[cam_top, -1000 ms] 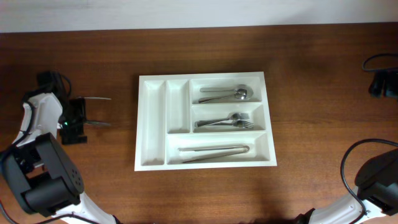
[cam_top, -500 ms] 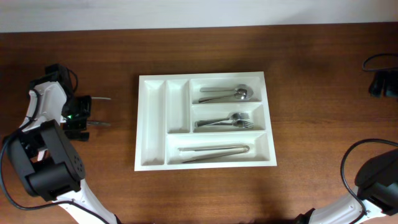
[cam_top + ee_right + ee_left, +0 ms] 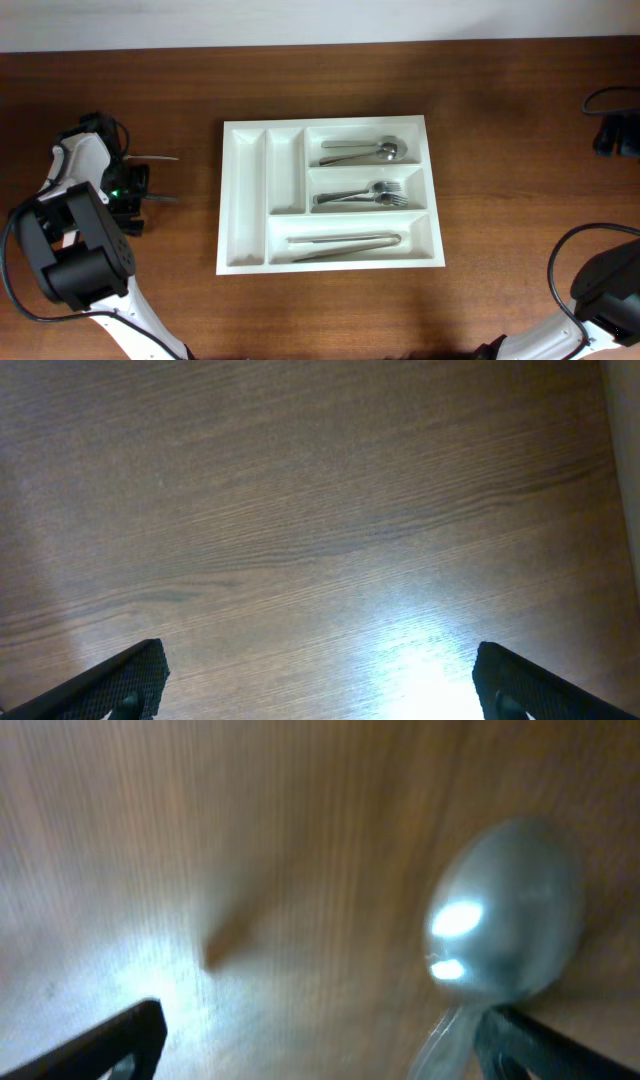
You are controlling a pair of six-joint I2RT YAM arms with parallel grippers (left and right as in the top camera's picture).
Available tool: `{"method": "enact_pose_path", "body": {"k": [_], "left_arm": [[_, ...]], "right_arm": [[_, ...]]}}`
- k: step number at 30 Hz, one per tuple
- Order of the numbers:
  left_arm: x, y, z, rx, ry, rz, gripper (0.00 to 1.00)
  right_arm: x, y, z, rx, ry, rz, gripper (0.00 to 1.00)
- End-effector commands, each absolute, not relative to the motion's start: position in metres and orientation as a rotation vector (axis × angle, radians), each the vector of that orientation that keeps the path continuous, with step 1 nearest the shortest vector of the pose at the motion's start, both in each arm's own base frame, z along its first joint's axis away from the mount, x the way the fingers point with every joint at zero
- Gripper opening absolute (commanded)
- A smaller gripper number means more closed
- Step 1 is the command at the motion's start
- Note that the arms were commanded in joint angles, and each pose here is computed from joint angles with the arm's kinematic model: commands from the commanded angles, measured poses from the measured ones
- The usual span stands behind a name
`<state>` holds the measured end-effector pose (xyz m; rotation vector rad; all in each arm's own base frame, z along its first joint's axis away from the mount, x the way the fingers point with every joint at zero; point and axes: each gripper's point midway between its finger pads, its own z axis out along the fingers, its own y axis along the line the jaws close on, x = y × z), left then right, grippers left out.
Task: Pack container
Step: 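Lower the left gripper down onto the spoon's bowl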
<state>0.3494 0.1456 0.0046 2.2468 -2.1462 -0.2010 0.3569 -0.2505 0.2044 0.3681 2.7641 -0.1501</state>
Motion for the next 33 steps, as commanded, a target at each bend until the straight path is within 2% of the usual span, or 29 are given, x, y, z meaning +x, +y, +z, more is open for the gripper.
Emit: {"method": "enact_pose_path", "body": {"k": [1, 21, 33], "left_arm": [[0.348, 0.146, -0.011, 2.16, -2.188, -0.204, 0.99], [0.371, 0.152, -0.012, 2.154, -2.312, -0.128, 0.99], [0.361, 0.146, -0.018, 2.125, -2.284, -0.126, 0.99]], "right_arm": [[0.355, -0.253, 0.205, 0.389, 2.761, -0.153, 0.99], [0.355, -0.253, 0.205, 0.389, 2.761, -0.153, 0.99], [0.355, -0.253, 0.205, 0.389, 2.761, -0.153, 0.99]]}}
